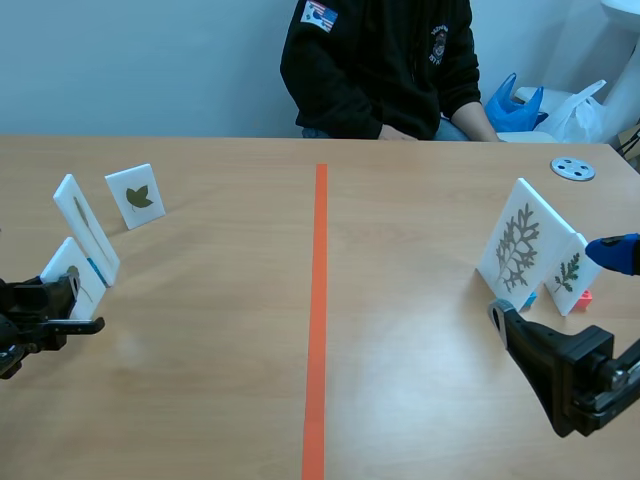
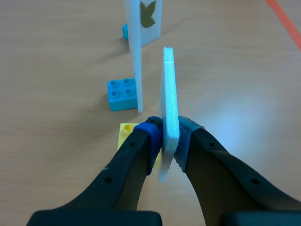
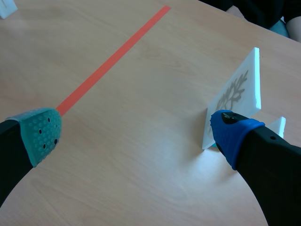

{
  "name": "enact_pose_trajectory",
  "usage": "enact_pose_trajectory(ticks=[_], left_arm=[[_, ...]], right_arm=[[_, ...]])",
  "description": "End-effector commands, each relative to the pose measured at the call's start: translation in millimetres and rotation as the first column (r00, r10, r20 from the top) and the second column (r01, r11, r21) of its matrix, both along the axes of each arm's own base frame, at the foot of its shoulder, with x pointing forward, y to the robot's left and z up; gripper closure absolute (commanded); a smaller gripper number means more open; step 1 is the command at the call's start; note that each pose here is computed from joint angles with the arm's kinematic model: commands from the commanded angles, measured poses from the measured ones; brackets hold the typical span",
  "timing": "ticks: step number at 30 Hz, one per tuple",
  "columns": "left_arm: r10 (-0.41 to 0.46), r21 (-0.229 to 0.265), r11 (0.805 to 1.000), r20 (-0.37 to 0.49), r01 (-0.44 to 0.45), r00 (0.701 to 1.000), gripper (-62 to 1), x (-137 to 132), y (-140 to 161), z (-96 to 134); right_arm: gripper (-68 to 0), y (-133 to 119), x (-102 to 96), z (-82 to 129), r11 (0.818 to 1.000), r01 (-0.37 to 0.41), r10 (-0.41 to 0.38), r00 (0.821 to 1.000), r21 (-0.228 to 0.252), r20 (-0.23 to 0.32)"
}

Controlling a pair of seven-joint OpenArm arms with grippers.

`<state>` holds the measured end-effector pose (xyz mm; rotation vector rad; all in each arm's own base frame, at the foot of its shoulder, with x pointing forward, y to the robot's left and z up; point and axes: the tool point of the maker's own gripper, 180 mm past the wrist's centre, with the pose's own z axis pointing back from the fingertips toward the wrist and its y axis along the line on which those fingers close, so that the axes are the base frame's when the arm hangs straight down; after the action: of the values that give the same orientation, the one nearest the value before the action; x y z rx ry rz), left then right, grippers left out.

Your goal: Sort the leaf by its shape. The table is split by an orange tape line. A compound leaf with several leaflets goes to the left side, a simple leaf with one blade goes to the right side. Return to the home posture when a red brick is placed on the table.

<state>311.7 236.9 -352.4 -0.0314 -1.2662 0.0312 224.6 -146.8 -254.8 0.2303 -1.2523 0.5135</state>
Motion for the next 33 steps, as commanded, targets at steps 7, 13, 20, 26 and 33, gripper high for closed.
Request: enact_pose_trajectory(ticks=[7, 13, 20, 26, 33], left_arm=[[0.059, -0.016, 0.998, 0.036, -0.059, 0.998, -4.2, 13.2, 17.0, -4.7], [0.079, -0.021, 0.997, 0.043, -0.078, 0.996, -6.4, 9.1, 22.1, -12.1], [0.081, -0.021, 0.997, 0.088, -0.079, 0.993, -34.8, 10.9, 22.6, -4.1], [0.111, -0.071, 0.992, 0.153, -0.102, 0.982, -62.3, 14.4, 29.3, 13.3], [0.016, -0.047, 0.999, 0.199, -0.007, 0.98, -62.3, 8.3, 16.6, 48.6]], right_arm=[[-67.9, 2.0, 5.3, 11.7, 1.0, -0.005, 0.004, 0.999, 0.009, 0.042], [-67.9, 2.0, 5.3, 11.7, 1.0, -0.005, 0.004, 0.999, 0.009, 0.042], [-67.9, 2.0, 5.3, 11.7, 1.0, -0.005, 0.004, 0.999, 0.009, 0.042], [-67.9, 2.0, 5.3, 11.7, 1.0, -0.004, 0.004, 0.999, 0.009, 0.042], [-67.9, 2.0, 5.2, 11.6, 1.0, -0.004, 0.004, 0.999, 0.009, 0.042]])
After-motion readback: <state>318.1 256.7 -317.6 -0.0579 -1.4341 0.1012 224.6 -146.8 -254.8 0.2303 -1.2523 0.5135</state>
